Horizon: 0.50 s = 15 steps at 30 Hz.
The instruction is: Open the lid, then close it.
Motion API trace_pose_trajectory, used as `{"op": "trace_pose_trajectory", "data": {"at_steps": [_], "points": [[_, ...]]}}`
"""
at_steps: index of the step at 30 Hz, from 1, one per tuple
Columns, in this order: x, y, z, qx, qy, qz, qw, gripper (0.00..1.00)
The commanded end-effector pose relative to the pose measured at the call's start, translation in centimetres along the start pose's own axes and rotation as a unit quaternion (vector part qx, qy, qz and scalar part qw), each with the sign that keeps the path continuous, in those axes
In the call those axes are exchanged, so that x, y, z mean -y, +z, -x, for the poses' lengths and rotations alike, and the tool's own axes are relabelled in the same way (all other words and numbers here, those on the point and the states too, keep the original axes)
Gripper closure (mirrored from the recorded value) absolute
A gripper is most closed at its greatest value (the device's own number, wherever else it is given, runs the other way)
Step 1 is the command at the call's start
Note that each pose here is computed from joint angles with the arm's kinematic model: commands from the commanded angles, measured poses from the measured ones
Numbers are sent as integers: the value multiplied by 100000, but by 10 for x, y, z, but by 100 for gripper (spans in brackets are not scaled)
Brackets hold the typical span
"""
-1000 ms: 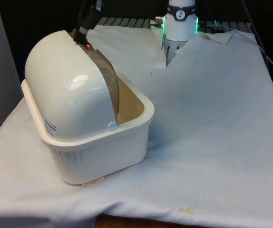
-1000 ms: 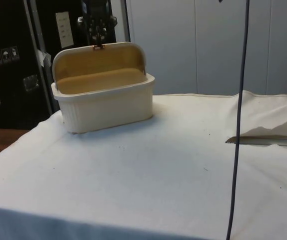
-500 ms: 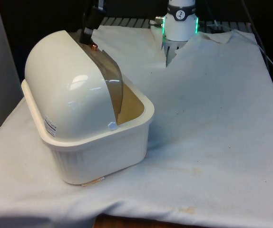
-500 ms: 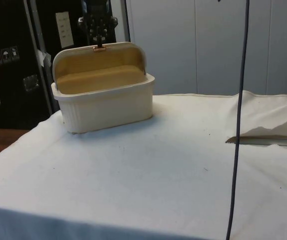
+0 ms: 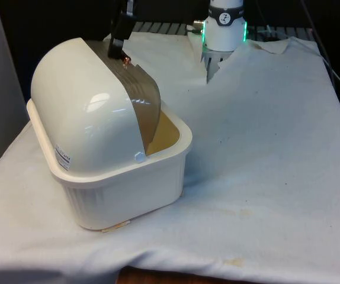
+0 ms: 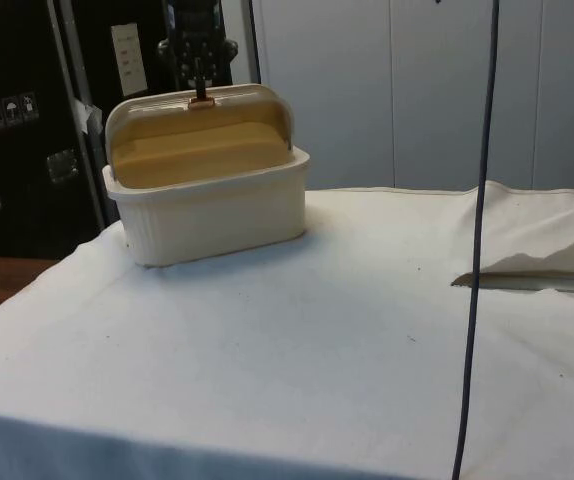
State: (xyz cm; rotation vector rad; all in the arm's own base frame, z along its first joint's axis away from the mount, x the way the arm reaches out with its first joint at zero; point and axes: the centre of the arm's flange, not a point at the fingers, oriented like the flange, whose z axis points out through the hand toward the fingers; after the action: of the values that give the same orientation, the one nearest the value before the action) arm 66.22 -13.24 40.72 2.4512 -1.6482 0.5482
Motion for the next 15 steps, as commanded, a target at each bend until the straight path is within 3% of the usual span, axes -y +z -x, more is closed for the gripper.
{"op": "trace_pose_trajectory", "data": {"at_steps": [1,3,4,5,10,11,12,15], "points": [[0,0,3,1542,131,-31,99988,100],[0,0,3,2160,275,123,99976,100],[0,0,1,988,274,198,99995,100],[-1,0,3,2747,499,244,99961,100],[-3,0,3,4573,1062,699,99887,100],[-2,0,2,3178,929,663,99943,100],[-3,0,3,4573,1062,699,99887,100],[-3,0,4,5836,1407,954,99815,100]]}}
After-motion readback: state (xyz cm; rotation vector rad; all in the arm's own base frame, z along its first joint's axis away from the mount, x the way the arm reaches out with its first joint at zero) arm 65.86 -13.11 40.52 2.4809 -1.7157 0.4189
